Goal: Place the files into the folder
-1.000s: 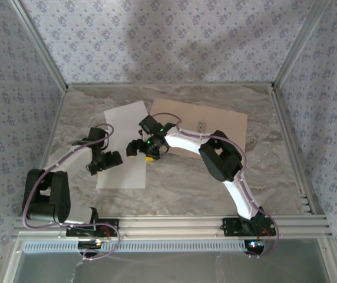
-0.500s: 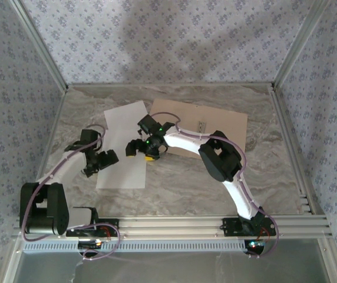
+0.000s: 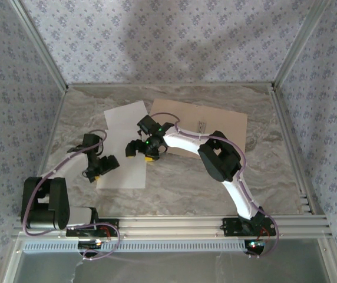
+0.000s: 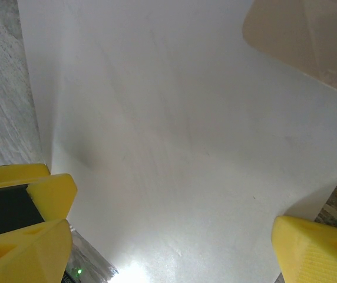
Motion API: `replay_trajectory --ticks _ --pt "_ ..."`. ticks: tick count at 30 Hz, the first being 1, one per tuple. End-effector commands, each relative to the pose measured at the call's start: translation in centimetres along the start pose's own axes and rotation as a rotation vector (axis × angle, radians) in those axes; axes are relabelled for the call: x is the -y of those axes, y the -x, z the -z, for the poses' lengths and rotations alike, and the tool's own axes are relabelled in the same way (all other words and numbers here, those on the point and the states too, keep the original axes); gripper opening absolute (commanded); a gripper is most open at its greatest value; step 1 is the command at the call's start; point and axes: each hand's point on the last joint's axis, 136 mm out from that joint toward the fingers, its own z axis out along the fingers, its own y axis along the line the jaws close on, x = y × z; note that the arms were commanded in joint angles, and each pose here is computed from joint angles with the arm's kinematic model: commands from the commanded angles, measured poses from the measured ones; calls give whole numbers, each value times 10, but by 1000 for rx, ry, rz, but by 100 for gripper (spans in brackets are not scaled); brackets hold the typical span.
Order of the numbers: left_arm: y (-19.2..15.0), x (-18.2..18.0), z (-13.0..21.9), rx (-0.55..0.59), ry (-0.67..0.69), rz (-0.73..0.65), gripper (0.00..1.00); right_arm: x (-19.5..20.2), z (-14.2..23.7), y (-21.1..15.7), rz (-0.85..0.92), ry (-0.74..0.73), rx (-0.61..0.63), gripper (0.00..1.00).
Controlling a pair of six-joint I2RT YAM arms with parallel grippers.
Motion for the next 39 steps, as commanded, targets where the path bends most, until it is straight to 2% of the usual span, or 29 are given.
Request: replay_trajectory --ticks 1,17,31,35,39 --pt "-7 10 -4 -41 -62 19 89 3 -10 -5 -17 -15 -24 90" --pt "-10 22 2 -55 -132 43 100 -5 -22 -16 -20 25 -65 90" --pt "-17 11 4 -55 -96 52 99 -5 -15 -19 -31 42 -66 91" --pt "-14 3 6 -21 -60 65 97 -4 -10 -16 -30 45 -53 92" --pt "-11 11 9 -11 -105 70 97 -5 -8 -13 -31 50 -49 92"
